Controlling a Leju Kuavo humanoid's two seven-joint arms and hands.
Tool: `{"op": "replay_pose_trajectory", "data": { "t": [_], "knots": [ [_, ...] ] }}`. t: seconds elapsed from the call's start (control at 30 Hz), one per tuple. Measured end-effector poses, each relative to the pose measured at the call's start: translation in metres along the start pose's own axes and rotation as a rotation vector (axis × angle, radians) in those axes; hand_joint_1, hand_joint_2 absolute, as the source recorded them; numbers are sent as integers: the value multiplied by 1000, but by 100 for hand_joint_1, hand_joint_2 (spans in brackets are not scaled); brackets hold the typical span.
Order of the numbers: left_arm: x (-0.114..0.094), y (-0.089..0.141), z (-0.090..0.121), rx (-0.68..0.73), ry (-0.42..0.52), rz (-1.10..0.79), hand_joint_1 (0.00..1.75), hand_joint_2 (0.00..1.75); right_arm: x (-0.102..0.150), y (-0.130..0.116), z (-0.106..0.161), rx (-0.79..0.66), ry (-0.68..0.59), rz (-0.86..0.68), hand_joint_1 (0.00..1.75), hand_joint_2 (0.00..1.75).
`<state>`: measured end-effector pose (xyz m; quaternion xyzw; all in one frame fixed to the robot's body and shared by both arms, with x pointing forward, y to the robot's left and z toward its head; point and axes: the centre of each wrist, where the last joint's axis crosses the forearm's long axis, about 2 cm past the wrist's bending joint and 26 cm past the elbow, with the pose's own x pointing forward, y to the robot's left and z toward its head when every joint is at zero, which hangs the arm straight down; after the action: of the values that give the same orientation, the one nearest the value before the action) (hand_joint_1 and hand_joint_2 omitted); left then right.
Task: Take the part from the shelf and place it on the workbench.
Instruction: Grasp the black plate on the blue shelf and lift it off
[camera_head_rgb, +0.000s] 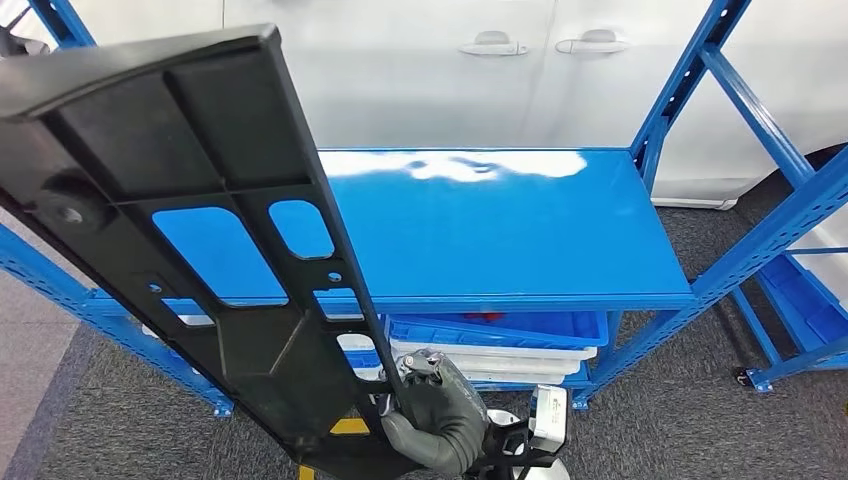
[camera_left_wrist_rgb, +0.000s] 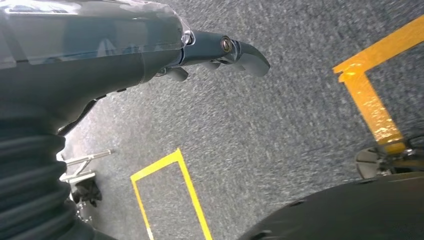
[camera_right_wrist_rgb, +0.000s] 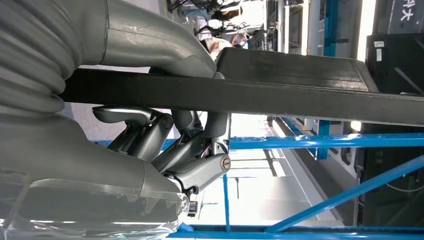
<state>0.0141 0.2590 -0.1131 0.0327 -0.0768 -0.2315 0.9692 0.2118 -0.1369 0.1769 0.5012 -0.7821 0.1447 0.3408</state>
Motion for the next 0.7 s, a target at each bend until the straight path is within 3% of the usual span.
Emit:
{"op": "replay_pose_trajectory", "data": {
  "t": [0.33, 0.7],
  "knots": [
    [21, 8, -2, 1, -47, -40, 0, 175, 7, 5, 0, 28, -19, -3, 175, 175],
    [28, 14, -2, 47, -29, -46, 0, 175, 11, 4, 3, 36, -19, 0, 175, 175]
  ]
}}
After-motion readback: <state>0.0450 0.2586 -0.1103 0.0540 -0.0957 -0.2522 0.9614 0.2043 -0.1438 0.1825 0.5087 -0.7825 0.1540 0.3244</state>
